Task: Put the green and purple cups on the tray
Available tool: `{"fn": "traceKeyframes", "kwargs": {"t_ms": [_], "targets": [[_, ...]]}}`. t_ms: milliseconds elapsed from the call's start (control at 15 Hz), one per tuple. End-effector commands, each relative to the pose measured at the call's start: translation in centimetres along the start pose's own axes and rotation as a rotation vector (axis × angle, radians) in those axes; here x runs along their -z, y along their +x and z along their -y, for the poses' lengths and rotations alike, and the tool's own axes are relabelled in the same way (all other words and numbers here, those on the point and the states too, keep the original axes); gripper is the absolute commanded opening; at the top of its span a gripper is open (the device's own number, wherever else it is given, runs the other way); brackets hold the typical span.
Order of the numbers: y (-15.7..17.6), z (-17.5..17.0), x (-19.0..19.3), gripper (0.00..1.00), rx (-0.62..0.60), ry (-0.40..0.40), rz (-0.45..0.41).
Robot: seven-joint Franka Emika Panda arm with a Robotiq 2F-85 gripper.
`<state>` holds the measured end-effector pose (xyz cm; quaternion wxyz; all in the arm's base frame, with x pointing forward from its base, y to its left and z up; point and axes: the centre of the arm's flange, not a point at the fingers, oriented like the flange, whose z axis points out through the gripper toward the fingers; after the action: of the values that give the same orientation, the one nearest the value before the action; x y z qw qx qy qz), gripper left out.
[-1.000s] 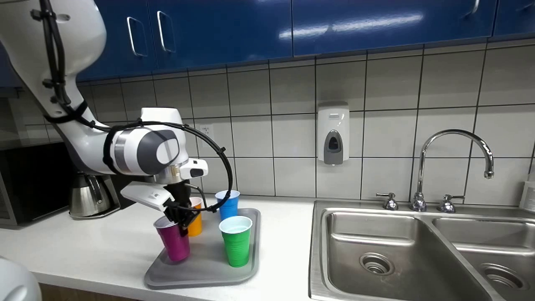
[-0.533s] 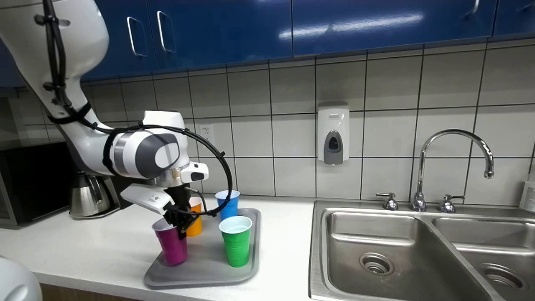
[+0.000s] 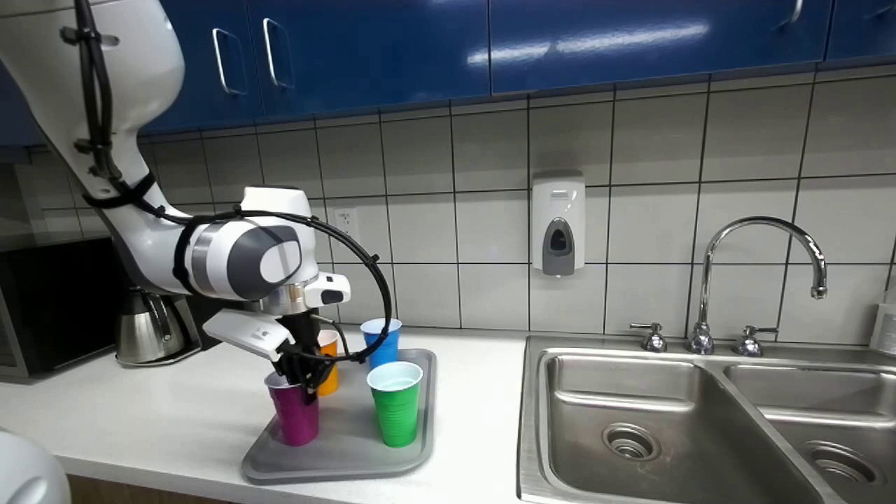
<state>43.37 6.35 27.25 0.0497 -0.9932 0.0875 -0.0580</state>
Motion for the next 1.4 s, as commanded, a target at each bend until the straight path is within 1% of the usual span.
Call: {"fn": "traceKeyframes", "kwargs": {"t_ms": [0, 133, 333, 400, 1000, 1333], "targets": [[0.1, -0.1, 0.3, 0.56, 0.02, 0.01, 0.007], [0.1, 0.0, 0.5, 0.71, 0.026, 0.011, 0.004], [-0.1, 0.3, 1.6, 0.95, 0.043, 0.007, -0.023], [-0.1, 0.5, 2.2, 0.99, 0.05, 0.012, -0.034], [-0.3, 1.5, 6.8, 1.0, 0.118, 0.019, -0.128], [-1.9, 2.0, 8.9, 1.0, 0.192, 0.021, -0.147]]}}
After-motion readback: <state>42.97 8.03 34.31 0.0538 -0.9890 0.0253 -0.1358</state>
